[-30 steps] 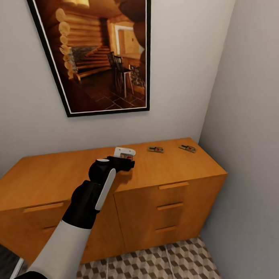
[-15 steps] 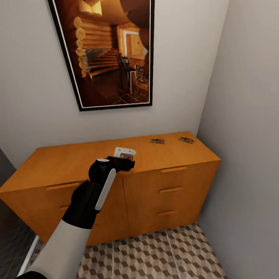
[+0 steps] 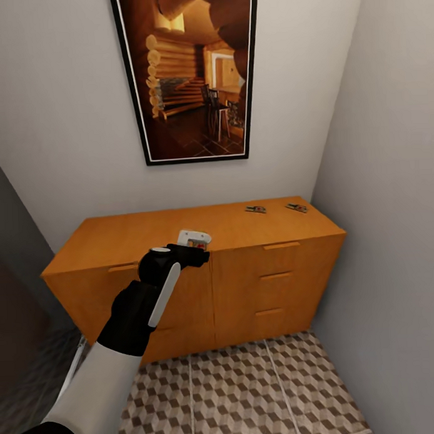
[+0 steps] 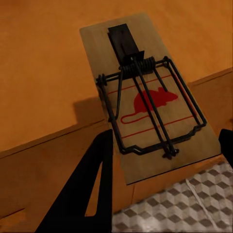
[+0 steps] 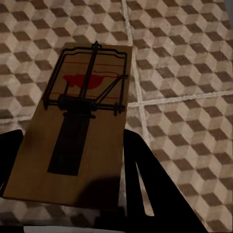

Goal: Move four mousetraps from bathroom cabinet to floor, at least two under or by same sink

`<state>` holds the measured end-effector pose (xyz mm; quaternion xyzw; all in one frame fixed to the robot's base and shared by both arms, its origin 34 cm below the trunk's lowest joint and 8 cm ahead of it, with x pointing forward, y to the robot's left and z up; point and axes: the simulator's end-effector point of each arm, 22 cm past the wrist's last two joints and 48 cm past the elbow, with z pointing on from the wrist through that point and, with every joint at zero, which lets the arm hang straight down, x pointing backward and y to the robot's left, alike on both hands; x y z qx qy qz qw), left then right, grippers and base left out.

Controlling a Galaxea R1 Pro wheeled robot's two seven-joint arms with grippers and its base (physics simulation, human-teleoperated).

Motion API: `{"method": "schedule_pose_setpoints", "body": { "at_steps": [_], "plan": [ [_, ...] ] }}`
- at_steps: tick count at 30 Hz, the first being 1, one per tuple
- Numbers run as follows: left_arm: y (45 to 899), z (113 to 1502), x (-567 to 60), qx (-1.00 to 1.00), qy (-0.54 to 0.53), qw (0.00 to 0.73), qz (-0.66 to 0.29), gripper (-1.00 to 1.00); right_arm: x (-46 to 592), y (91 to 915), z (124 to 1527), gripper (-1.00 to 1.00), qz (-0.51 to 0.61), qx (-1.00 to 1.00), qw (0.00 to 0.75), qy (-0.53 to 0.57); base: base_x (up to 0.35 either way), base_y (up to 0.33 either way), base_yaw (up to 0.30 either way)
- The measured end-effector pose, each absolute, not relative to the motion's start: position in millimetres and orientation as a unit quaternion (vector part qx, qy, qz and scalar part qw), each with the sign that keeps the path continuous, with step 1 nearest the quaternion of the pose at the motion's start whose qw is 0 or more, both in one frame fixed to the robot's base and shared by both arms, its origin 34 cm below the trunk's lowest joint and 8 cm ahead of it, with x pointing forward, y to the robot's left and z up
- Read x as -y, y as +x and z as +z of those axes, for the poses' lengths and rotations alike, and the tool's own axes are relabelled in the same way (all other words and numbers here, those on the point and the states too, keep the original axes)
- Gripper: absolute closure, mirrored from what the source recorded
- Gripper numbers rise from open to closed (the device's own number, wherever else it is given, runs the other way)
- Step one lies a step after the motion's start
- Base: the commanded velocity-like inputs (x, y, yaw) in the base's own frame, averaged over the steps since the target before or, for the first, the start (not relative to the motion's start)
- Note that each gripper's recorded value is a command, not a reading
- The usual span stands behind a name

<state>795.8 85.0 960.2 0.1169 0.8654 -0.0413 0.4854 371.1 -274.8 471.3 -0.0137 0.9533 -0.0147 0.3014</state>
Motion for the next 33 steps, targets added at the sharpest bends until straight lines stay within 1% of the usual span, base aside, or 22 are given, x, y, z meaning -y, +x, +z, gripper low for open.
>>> {"method": "schedule_pose_setpoints", "body": {
  "at_steps": [8,17,29,33],
  "plan": [
    [795.8,952.5,-85.4,-0.870,0.118,0.478,-0.039,1.00,272.7,372.5,471.7,1.00,-0.013,-0.953,0.303,-0.014,-0.262,0.179,0.000],
    [795.7,947.0,-85.6,-0.873,0.118,0.472,-0.039,1.00,272.7,372.6,471.7,1.00,-0.013,-0.953,0.303,-0.014,-0.283,0.124,0.000],
    [793.9,936.5,-84.8,-0.878,0.119,0.462,-0.039,1.00,272.7,372.5,471.7,1.00,-0.013,-0.953,0.303,-0.014,-0.318,0.016,0.000],
    [793.0,932.5,-84.9,-0.880,0.120,0.458,-0.038,1.00,272.7,372.5,471.9,1.00,-0.013,-0.953,0.303,-0.014,-0.153,0.000,0.000]
  ]
}}
